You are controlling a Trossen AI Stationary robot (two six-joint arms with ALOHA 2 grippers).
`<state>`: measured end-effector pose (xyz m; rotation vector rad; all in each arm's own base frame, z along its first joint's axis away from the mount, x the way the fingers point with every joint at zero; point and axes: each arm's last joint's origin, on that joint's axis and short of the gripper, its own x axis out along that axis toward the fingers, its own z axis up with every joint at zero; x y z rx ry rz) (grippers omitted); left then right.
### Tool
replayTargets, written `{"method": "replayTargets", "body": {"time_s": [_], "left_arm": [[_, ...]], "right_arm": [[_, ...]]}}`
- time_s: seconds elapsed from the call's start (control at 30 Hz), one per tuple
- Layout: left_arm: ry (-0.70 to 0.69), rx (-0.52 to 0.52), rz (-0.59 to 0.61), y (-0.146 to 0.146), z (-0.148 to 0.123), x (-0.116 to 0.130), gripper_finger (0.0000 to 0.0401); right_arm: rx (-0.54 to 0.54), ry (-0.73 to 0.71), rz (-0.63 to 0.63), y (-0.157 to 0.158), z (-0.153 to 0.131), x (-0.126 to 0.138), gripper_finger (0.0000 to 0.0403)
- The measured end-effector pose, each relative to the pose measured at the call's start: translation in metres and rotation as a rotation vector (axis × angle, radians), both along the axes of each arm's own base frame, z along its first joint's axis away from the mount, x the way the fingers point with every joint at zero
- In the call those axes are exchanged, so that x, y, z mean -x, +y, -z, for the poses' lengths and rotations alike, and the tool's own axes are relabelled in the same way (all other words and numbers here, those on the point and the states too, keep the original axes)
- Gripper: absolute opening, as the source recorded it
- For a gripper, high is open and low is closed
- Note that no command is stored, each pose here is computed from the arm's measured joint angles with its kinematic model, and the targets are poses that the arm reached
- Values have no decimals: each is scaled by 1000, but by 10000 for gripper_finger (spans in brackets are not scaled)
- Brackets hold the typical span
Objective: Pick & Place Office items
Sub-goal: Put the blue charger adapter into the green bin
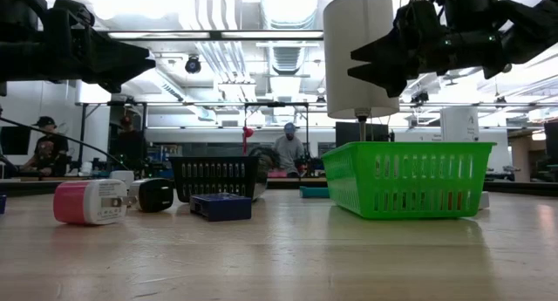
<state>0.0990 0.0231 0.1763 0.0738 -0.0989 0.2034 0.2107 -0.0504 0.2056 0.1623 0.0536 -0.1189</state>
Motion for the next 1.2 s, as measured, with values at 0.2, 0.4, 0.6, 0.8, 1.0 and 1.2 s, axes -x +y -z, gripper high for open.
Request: {"method": "replayTargets", "body": {"time_s": [0.2, 0.4, 0.6, 0.8, 1.0, 1.2], "left_arm": [[0, 0, 0, 0, 0, 0, 225], [0, 0, 0, 0, 0, 0, 225], [0, 0, 0, 0, 0, 0, 225], [2, -11, -7, 0, 0, 0, 225], [-8, 91, -110, 4, 1, 0, 225], [19, 104, -131, 5, -6, -4, 225]], "right_arm": [[0, 0, 1, 0, 0, 0, 249], [0, 0, 2, 0, 0, 0, 247], [0, 0, 2, 0, 0, 0, 253], [0, 0, 2, 0, 0, 0, 249], [0, 1, 2, 0, 0, 0, 244], [0, 1, 1, 0, 0, 0, 251]]}}
